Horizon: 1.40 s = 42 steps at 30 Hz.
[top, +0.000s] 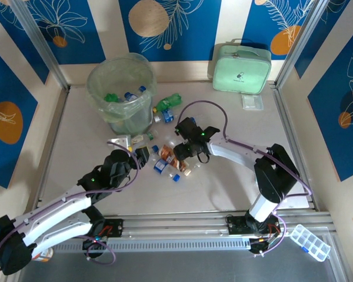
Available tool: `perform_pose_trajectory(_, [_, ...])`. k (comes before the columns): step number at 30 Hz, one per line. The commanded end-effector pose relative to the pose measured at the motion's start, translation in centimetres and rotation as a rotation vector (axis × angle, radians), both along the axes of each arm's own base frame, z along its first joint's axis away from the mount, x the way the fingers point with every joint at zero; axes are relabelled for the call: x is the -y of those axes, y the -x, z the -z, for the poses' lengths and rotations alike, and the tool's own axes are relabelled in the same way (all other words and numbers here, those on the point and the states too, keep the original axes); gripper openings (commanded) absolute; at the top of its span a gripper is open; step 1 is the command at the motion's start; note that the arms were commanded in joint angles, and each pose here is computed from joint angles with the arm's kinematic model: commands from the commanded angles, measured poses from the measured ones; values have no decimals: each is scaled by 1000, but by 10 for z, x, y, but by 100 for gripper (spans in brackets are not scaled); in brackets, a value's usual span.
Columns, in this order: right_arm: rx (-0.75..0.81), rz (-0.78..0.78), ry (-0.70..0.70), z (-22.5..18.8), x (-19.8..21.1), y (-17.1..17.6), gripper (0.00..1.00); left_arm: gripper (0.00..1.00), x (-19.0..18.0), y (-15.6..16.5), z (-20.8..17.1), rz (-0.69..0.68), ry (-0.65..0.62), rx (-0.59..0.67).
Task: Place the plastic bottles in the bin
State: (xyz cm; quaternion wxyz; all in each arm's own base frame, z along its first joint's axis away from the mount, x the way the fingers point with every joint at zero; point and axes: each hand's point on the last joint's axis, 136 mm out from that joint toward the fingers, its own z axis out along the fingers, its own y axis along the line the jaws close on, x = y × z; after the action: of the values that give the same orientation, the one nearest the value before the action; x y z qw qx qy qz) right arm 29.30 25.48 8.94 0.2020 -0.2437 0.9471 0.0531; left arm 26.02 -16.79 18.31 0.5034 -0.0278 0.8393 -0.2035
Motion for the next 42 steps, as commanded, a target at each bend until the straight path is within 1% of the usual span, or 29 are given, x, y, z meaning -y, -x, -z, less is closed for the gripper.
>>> perform_pose_trajectory(1, [-55, -38, 67, 3, -1, 9, 73, 67, 7, -2, 1, 9, 17, -11])
perform_pose_trajectory(5, [-58, -51, 163, 10, 2, 6, 74, 67, 9, -2, 2, 16, 18, -19])
perform_pose_trajectory(13, [-50, -55, 218, 19, 8, 2, 75, 67, 7, -1, -2, 16, 14, -4])
perform_pose_trajectory(26, [-127, -78, 199, 43, 7, 10, 74, 68, 7, -2, 1, 13, 10, -8])
perform_pose_trajectory(32, [-164, -80, 186, 54, 6, 11, 70, 68, 5, -1, -1, 7, 12, -3])
perform_pose_trajectory(37, [-184, -85, 193, 65, 4, 12, 69, 68, 1, 0, -5, -2, 21, 13])
perform_pose_trajectory(40, [-178, -85, 187, 65, 3, 12, 64, 68, -1, 1, -7, -7, 24, 20])
perform_pose_trajectory(42, [-169, -82, 185, 62, 3, 11, 64, 68, -2, 1, -7, -11, 25, 24])
